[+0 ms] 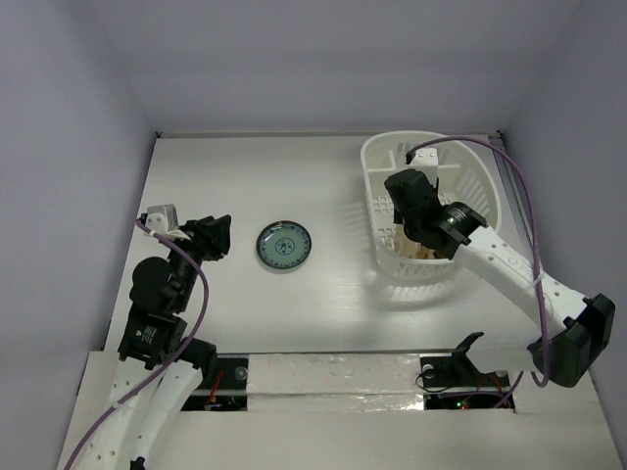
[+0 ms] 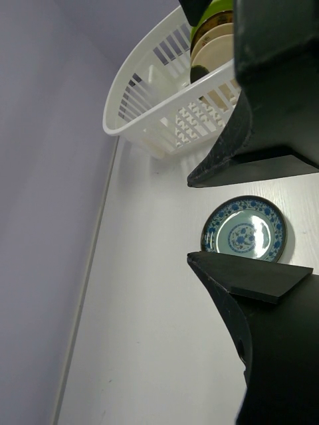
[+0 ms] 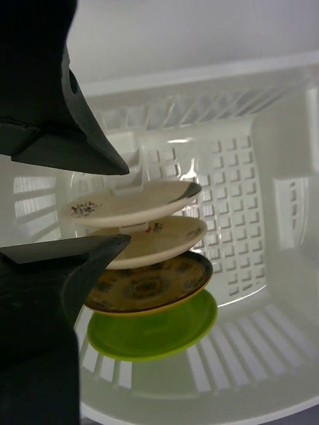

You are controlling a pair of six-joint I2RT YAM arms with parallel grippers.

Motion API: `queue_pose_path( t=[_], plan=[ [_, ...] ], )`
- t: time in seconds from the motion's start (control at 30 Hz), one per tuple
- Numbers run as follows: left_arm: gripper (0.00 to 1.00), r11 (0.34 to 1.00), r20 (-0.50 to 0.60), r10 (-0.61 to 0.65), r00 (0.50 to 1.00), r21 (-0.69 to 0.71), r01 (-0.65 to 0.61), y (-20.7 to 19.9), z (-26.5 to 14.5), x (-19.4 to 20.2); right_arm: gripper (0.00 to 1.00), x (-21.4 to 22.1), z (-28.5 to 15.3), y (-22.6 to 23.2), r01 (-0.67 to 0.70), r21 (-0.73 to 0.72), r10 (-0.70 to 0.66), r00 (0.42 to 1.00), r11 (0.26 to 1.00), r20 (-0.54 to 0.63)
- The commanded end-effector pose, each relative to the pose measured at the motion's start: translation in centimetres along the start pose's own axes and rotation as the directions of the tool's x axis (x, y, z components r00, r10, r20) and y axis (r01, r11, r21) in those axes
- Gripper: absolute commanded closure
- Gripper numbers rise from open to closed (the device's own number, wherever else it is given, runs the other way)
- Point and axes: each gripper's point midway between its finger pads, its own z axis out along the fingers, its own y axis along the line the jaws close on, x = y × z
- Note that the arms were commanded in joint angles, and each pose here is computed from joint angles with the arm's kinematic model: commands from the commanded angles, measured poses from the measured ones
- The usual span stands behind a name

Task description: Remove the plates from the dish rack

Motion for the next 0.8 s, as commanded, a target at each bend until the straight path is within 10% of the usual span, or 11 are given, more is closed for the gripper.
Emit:
queue_pose_path(
  t=[0.0,0.77],
  plan=[
    [0.60,0.999,0.050,-0.009,0.999,0.037,0.007,-1.1,-0.2,-1.8,0.53,1.9,0.7,-1.9,0.082,0.051,-0.078,0.994,0.995,-0.081],
    [0.59,0.999,0.061,-0.011,0.998,0.047,0.008,-1.3,-0.4,-2.1,0.83,5.1,5.3,-2.2,0.284,0.113,-0.252,0.938,0.952,-0.239]
  ],
)
